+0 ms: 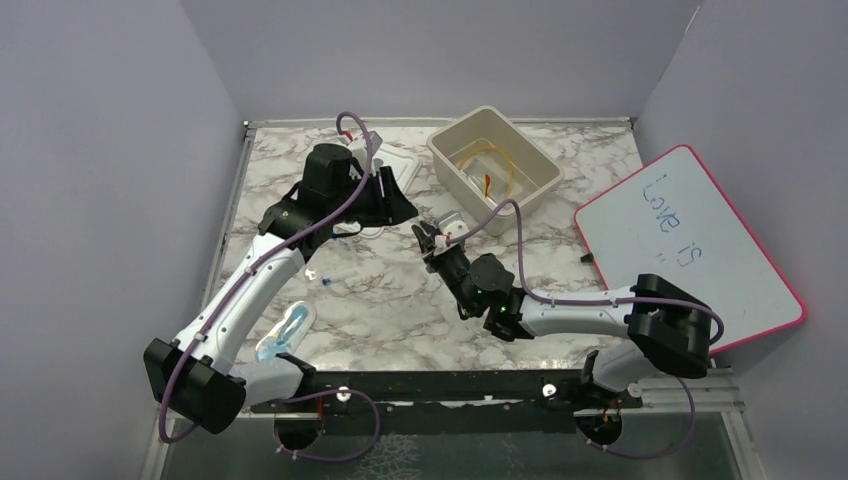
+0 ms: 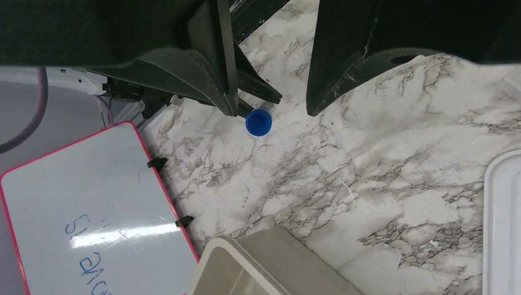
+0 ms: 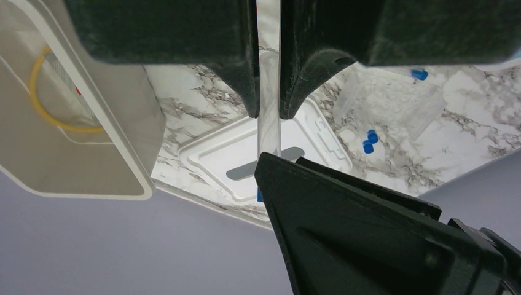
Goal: Organize the chemistry lab equipment
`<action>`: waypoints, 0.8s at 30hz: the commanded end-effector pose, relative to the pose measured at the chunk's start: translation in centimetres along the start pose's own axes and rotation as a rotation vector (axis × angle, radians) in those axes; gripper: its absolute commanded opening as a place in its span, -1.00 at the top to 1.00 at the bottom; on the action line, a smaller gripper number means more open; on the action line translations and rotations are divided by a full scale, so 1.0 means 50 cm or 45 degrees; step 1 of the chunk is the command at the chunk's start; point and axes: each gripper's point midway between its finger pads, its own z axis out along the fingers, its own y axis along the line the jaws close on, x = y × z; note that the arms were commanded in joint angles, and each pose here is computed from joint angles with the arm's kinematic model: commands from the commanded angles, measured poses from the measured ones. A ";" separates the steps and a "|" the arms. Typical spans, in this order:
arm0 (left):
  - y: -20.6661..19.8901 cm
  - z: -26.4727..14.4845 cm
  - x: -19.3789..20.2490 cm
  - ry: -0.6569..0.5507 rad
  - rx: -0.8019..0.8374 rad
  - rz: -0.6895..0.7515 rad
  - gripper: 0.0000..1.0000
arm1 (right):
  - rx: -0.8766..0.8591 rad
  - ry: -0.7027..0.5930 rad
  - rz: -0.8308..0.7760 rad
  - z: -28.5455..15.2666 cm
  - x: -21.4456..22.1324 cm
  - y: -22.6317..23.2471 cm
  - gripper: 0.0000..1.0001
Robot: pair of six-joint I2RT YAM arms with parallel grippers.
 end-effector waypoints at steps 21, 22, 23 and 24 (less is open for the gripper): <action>0.003 0.001 -0.001 -0.003 0.066 -0.112 0.93 | -0.145 -0.081 -0.063 -0.008 -0.015 0.034 0.68; 0.008 0.001 0.000 -0.005 0.057 -0.107 1.00 | -0.143 -0.078 -0.053 -0.009 -0.015 0.033 0.59; 0.013 0.001 0.000 -0.012 0.044 -0.099 1.00 | -0.134 -0.071 -0.041 -0.010 -0.014 0.031 0.37; 0.019 0.000 0.000 -0.021 0.027 -0.086 1.00 | -0.132 -0.067 -0.027 -0.012 -0.012 0.030 0.16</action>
